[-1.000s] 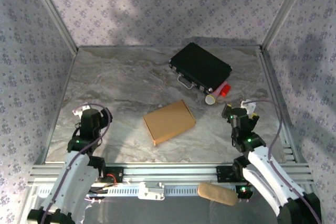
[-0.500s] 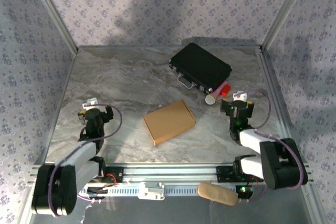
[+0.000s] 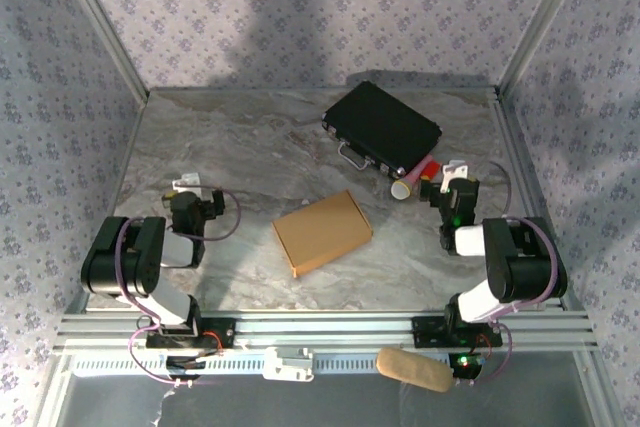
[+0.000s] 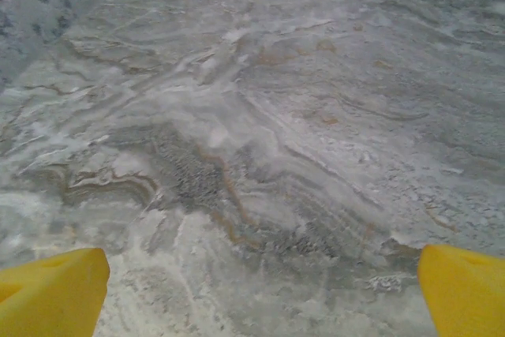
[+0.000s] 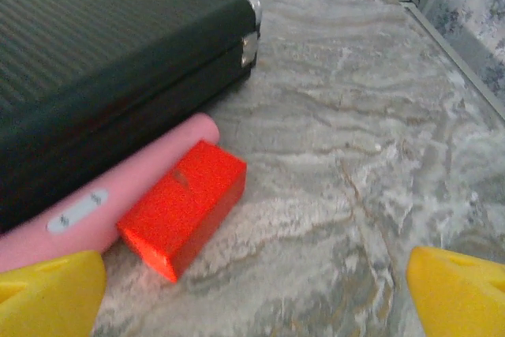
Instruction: Fold the paper box
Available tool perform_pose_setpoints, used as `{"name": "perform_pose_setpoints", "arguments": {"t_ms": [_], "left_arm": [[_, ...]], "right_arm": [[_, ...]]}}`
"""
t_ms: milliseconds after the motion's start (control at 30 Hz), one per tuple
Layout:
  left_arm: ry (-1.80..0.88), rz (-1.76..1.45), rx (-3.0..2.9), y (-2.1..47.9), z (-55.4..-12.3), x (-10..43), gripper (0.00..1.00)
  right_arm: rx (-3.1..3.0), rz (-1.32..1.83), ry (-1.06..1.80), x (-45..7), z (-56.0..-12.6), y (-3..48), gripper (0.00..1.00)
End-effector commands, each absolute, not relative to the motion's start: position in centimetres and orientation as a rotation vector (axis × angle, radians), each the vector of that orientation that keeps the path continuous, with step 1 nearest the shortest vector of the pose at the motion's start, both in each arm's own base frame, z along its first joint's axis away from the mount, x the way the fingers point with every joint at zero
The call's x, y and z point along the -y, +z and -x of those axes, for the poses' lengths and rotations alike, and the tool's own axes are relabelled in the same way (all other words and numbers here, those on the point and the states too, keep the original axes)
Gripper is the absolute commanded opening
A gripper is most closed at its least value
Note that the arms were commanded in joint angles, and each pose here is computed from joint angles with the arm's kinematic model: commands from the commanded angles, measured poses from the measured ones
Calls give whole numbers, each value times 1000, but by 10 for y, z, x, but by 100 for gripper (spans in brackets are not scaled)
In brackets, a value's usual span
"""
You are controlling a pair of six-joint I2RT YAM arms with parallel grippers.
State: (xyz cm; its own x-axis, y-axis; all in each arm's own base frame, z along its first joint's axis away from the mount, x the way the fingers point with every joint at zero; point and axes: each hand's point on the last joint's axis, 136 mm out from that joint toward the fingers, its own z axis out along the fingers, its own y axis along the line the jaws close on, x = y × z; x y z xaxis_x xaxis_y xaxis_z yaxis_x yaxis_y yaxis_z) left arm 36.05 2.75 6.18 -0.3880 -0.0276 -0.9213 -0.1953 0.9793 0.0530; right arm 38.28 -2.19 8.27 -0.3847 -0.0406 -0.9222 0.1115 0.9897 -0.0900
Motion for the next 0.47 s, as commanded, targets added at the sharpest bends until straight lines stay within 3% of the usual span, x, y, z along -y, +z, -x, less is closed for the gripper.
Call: {"name": "perform_pose_setpoints", "arguments": {"t_ms": [0, 433], "left_arm": [[117, 163, -1924, 94, -396, -28, 100], [111, 160, -1938, 91, -394, -28, 100]], "right_arm": [[-1982, -60, -108, 24, -390, 84, 99], [-1975, -48, -117, 22, -389, 84, 99]]}}
